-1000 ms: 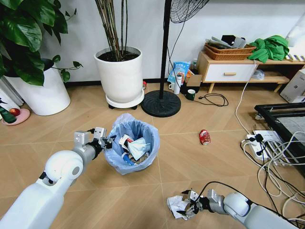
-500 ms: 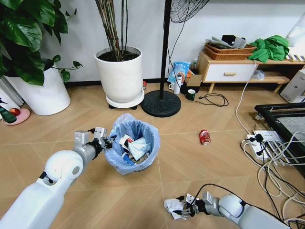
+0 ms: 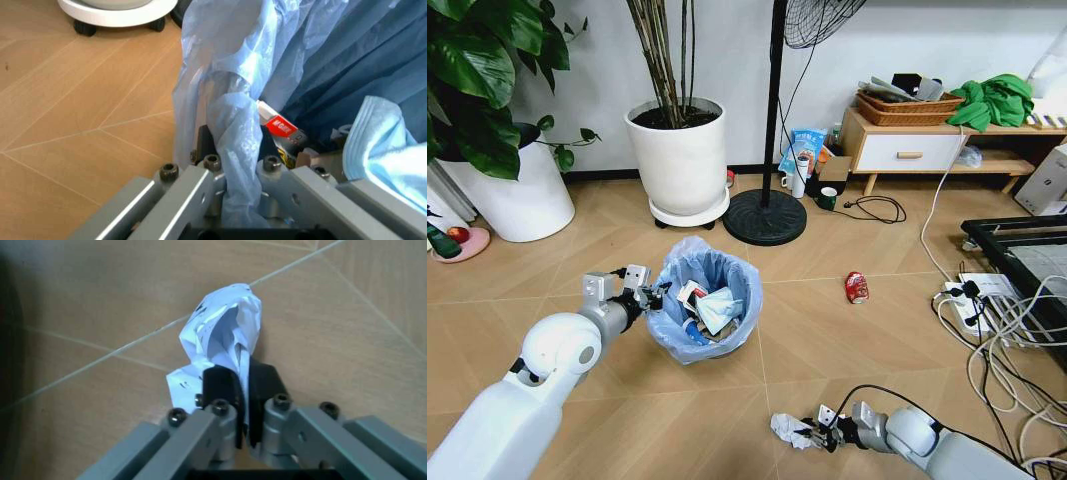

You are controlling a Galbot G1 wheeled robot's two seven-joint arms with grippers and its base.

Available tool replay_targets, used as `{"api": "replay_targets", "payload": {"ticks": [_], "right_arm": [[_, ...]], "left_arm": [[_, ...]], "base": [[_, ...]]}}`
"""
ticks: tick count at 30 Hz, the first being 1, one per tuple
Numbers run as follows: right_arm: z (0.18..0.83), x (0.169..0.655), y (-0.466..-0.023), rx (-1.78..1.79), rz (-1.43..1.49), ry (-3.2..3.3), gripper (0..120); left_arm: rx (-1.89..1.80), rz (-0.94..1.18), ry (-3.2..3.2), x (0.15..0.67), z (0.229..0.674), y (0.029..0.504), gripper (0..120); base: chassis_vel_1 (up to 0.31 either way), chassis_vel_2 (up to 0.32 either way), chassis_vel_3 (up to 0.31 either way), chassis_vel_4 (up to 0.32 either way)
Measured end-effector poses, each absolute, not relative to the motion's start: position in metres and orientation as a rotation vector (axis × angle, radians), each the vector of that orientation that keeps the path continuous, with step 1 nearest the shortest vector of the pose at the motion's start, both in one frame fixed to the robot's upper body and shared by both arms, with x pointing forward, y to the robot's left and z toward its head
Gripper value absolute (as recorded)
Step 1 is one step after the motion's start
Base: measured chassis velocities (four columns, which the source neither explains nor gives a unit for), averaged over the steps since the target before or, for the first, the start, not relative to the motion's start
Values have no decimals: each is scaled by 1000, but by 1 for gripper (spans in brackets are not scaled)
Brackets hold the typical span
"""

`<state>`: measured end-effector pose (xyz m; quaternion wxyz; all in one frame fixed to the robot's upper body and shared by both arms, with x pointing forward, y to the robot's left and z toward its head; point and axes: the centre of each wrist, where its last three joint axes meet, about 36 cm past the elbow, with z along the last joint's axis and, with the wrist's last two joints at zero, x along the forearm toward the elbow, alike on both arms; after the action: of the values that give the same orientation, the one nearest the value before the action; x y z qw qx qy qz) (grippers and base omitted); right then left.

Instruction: Pick up the trash bin and place the garbage on the floor into it.

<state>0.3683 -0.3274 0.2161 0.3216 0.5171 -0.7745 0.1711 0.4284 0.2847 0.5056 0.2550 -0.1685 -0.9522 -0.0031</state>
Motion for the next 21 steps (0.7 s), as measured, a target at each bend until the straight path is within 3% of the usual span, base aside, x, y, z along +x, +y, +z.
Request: {"api": "replay_targets", "payload": {"ticks": [11,21], "right_arm": [[249,384,-349,1242,364,-2219,0],[340,446,-361,1058,222,-2536,0]], "left_arm": [[-459,-9,-2586,428,506,284,0],[-445,-17,-2586,424,506,286,0]], "base": [[0,0,0,0],[0,0,0,0]]}}
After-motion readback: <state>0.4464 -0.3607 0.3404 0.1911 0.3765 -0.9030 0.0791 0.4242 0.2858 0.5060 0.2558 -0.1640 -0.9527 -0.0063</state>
